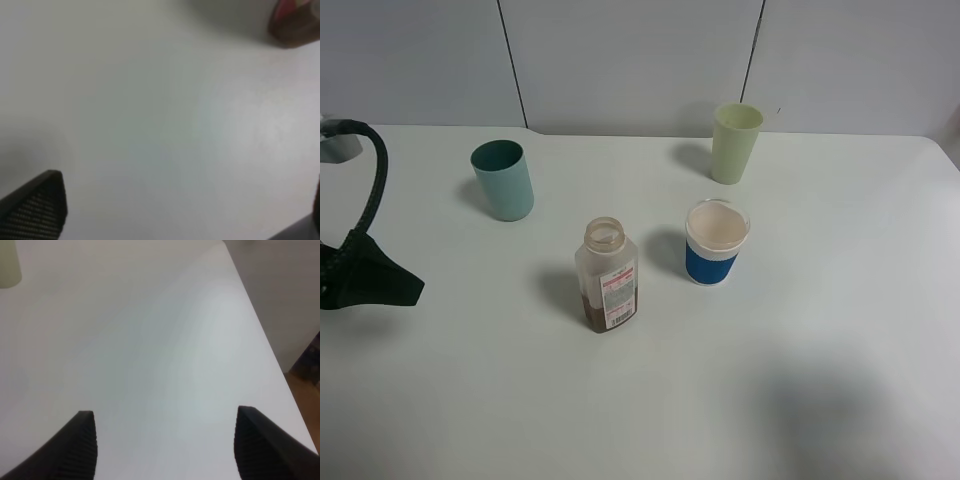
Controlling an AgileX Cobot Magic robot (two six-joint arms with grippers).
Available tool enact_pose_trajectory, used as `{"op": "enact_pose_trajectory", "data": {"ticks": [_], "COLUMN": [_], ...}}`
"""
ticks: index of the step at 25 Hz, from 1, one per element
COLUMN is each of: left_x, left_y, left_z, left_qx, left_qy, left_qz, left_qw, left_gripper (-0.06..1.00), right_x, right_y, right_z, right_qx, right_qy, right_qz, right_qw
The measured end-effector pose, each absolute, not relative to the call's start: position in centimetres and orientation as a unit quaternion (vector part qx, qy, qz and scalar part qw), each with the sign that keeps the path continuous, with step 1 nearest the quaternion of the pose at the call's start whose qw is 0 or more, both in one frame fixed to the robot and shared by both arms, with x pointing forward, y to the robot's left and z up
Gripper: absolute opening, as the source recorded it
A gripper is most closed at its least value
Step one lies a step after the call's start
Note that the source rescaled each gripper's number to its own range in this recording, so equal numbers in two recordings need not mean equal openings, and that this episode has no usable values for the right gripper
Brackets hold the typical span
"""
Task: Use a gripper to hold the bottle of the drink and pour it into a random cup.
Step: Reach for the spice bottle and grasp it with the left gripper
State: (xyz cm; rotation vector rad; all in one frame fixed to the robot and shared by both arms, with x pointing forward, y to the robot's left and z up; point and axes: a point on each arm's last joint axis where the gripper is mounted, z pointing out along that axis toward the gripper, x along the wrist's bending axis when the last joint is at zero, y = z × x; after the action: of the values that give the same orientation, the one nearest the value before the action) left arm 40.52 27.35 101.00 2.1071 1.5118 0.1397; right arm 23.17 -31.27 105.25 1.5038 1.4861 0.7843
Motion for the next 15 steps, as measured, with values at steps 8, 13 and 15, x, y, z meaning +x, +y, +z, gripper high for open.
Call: {"op": "enact_pose_trajectory", "data": {"ticks": [8,13,15], "left_x": [40.9,40.9,41.0], "left_y": [24.7,22.7,22.0], "left_z": [101.1,100.4,100.0], "left_qx": [0.837,0.842,0.844], "left_qy": [0.467,0.468,0.471], "left_qz": [0.12,0.116,0.114], "left_qw": [0.258,0.242,0.231], "left_gripper": [1.0,1.0,1.0], "right_x": [23.2,23.2,23.2], "right_y": [-31.3,-31.3,-31.3], "right_z": [105.3,105.3,105.3], "right_qx": [0.602,0.602,0.602], "right_qy": [0.595,0.595,0.595], "right_qz": [0.314,0.314,0.314], "right_qw": [0.429,0.429,0.429]}}
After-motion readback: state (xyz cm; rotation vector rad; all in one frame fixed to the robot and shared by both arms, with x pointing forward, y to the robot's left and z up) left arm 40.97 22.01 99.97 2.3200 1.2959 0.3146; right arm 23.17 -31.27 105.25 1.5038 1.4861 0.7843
